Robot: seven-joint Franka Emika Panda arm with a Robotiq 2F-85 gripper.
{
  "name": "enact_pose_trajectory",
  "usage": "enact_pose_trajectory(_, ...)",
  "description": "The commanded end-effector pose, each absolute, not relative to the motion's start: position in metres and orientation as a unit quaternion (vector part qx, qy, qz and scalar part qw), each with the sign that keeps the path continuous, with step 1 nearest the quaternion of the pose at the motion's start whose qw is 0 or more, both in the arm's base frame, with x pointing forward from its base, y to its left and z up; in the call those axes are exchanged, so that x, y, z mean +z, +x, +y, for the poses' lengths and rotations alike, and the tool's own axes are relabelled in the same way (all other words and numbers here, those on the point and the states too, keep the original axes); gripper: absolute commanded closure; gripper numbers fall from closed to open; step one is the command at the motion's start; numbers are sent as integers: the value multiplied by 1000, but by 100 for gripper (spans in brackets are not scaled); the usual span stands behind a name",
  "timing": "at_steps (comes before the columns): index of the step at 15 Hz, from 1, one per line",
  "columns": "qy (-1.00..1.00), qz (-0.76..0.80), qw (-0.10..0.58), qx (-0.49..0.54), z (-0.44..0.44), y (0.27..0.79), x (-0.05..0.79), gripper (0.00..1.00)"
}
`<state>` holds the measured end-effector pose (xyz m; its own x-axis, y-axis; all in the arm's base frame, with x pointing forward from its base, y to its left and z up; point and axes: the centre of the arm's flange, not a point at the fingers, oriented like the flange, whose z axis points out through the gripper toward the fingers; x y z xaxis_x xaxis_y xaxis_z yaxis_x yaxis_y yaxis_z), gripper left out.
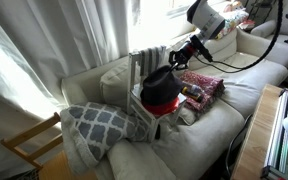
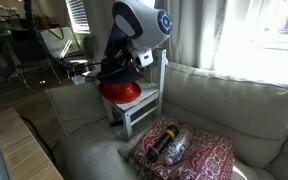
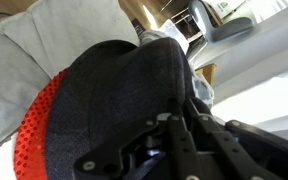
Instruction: Remove the caps from the chair ears starting with the orange hat and stack them on the chair seat
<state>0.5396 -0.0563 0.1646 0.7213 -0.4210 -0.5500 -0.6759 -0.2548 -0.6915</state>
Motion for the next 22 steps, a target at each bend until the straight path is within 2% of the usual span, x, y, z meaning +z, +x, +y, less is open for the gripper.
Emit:
enact_pose_trajectory(1, -798, 353, 478, 97, -59, 543, 152, 98)
enact_pose_trajectory(13, -839, 354, 404, 93, -44, 543, 133, 98)
enact_pose_trajectory(15, -848, 352, 387, 86, -43, 543, 134, 83)
enact_pose_trajectory(16, -853, 353, 376, 81, -43, 544, 134, 67)
enact_pose_trajectory(17, -856, 354, 368, 77, -43, 544, 134, 63)
enact_pose_trajectory(22, -880, 346, 320, 50, -33, 549, 157, 27)
